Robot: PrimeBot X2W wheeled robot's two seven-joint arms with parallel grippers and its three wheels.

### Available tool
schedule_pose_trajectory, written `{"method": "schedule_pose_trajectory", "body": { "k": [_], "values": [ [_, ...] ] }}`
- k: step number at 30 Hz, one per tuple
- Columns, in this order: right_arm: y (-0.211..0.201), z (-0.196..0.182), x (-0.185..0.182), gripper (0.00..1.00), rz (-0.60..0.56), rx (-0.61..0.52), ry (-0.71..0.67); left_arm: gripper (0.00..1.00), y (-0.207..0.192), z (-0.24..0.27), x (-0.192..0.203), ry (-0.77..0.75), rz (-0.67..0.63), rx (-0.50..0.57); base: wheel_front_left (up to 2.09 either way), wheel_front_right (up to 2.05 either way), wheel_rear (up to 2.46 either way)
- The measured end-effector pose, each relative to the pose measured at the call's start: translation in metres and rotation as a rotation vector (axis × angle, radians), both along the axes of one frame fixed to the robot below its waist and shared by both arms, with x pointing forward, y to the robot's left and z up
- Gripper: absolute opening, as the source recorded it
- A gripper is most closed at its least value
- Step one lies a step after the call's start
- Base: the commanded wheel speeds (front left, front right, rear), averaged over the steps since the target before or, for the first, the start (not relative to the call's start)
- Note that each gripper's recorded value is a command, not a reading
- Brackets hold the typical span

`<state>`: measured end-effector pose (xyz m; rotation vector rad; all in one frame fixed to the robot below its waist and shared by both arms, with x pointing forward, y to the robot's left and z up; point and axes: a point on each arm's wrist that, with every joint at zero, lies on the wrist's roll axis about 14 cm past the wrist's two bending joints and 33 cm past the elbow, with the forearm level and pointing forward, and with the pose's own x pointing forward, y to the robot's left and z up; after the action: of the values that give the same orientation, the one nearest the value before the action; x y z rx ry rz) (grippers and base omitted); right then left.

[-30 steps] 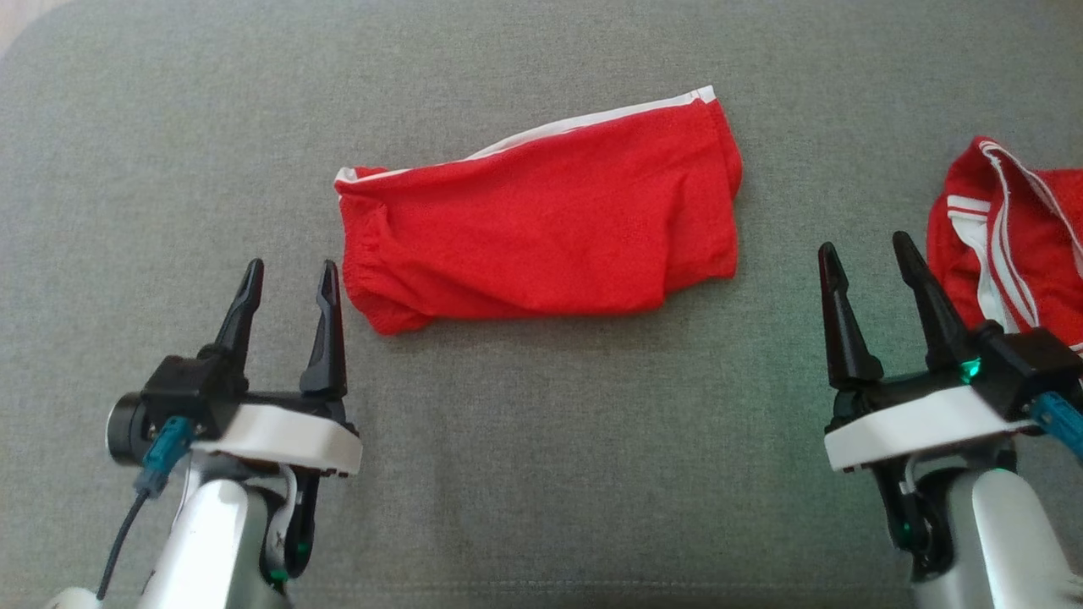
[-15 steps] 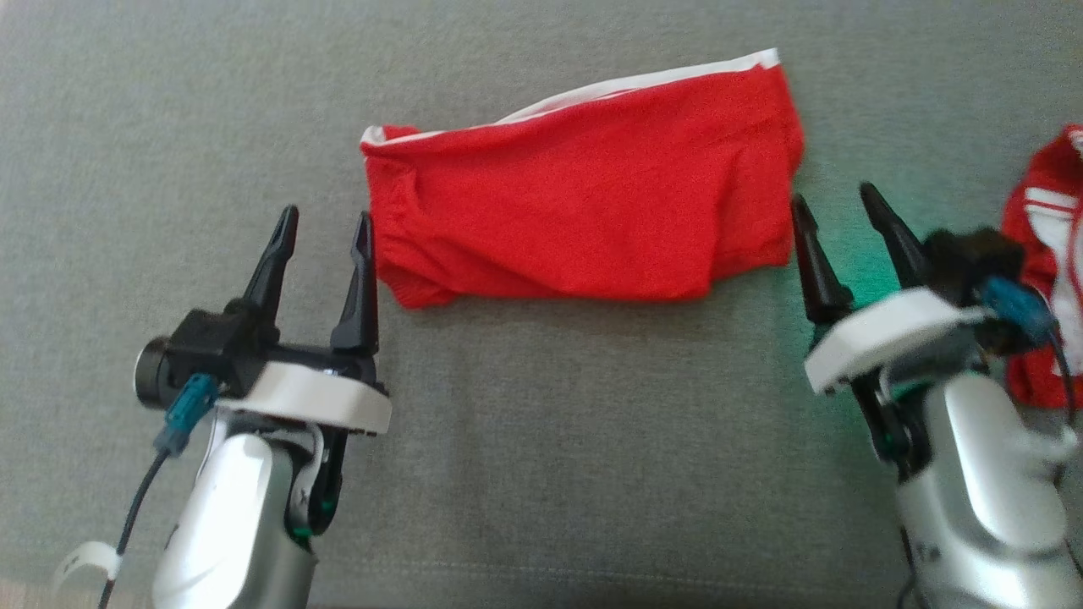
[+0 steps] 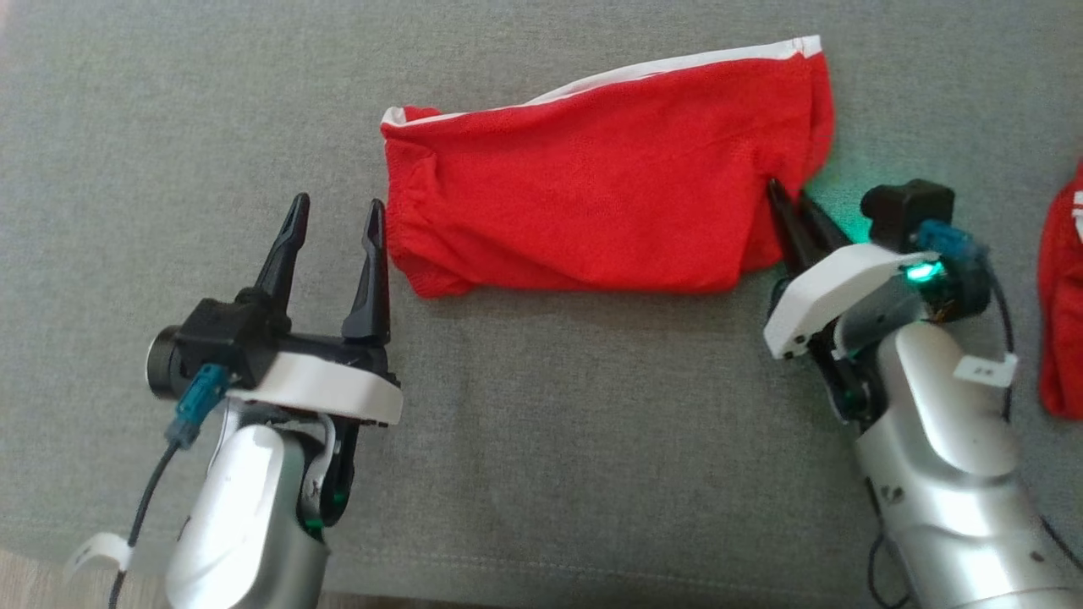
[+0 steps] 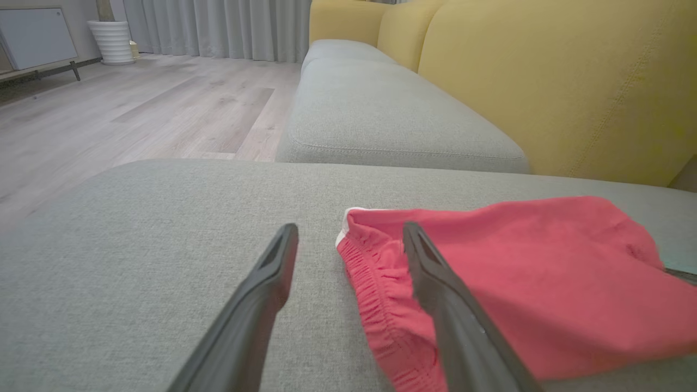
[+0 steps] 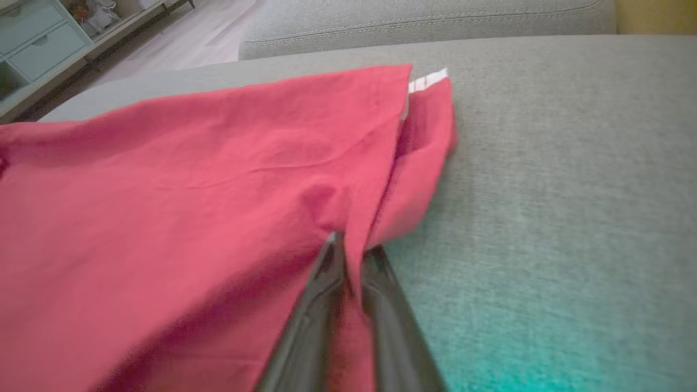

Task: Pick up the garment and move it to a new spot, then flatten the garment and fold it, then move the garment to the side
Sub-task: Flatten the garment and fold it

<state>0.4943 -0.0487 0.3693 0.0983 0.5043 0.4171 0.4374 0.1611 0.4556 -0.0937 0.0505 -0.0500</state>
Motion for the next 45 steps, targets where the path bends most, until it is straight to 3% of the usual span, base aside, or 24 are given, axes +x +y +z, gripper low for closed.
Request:
{"method": "schedule_pose_trajectory", "body": {
  "k": [15,21,28,32,39,45],
  "values": [
    [-0.028,0.005,-0.070,0.00,-0.110,0.086,-0.020,1.00,-0.014,0.010,-0.003,-0.028,-0.038,-0.019,0.00,0.00,0.00],
    [-0.053,0.007,-0.073,0.00,-0.189,0.080,-0.023,1.00,-0.015,0.013,-0.003,-0.037,-0.044,-0.022,0.00,0.00,0.00],
    [-0.053,0.016,-0.069,0.00,-0.185,0.074,-0.035,1.00,-0.013,0.017,-0.005,-0.046,-0.038,-0.018,0.00,0.00,0.00],
    [-0.029,0.042,-0.062,0.00,-0.103,0.088,-0.085,1.00,-0.012,0.021,-0.008,-0.056,-0.035,-0.019,0.00,0.00,0.00],
    [0.070,0.113,-0.046,0.00,0.209,0.136,-0.221,1.00,-0.006,0.028,-0.014,-0.068,-0.022,-0.015,0.00,0.00,0.00],
    [0.131,0.111,-0.060,0.00,0.402,0.207,-0.145,1.00,0.007,0.027,-0.024,-0.059,0.020,-0.013,0.00,0.00,0.00]
  ]
}}
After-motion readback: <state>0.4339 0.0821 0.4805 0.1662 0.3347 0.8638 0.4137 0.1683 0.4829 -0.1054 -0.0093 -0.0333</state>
